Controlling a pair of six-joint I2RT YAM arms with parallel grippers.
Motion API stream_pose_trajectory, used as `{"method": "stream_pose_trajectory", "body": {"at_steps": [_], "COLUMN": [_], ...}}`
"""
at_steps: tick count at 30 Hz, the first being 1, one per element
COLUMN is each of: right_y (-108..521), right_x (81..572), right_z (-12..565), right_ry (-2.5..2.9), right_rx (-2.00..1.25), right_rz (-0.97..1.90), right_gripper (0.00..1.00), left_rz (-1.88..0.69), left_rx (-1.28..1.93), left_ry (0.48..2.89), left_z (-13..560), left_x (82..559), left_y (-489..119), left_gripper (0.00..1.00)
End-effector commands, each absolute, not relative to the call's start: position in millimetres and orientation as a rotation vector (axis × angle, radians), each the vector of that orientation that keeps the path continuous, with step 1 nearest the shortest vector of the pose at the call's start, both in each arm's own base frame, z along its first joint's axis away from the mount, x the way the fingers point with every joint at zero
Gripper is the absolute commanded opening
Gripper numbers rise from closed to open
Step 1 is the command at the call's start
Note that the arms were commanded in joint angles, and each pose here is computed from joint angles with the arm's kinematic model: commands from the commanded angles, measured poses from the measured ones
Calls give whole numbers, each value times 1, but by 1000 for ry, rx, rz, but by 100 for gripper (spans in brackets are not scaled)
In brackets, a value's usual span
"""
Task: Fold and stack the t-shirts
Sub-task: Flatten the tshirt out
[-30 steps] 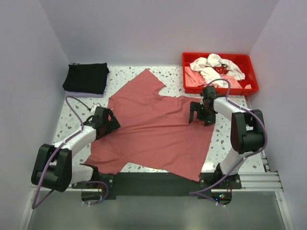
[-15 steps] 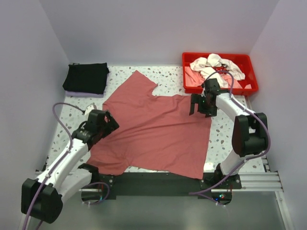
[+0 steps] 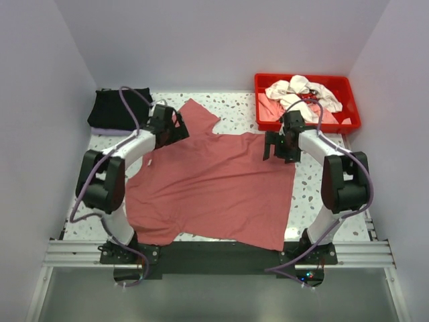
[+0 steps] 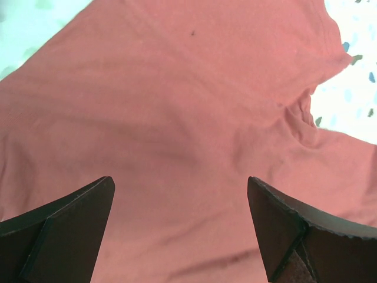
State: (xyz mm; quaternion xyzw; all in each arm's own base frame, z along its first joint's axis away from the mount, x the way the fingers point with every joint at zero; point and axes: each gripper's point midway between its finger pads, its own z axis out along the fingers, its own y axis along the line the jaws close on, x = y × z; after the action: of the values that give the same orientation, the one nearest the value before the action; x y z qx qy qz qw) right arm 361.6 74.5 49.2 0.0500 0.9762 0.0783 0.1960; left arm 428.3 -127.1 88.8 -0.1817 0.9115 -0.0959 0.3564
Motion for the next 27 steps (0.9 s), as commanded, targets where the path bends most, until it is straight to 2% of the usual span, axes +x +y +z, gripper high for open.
{"method": "stream_pose_trajectory", "body": {"at_steps": [1, 7, 14, 21, 27], "right_y": [71, 64, 58, 68, 73], "right_x": [381, 386, 393, 407, 415], "right_z": [49, 44, 46, 41, 43], "right_ry": [2701, 2715, 2718, 2719, 2711], "right_rx": [119, 108, 102, 87, 69], "right_rz": [183, 125, 72, 130, 156], "right_gripper": [99, 99, 99, 99, 99], "left_rz": [-270, -216, 24, 115, 39], "left_rx": [-315, -284, -431, -502, -448], "left_ry": [2319, 2423, 2542, 2541, 2527], "left_z": [91, 44, 1, -10, -4], "left_x": [467, 494, 486, 510, 529], "left_y": [-143, -152, -103, -66, -71], "left_gripper": [100, 100, 100, 100, 100]}}
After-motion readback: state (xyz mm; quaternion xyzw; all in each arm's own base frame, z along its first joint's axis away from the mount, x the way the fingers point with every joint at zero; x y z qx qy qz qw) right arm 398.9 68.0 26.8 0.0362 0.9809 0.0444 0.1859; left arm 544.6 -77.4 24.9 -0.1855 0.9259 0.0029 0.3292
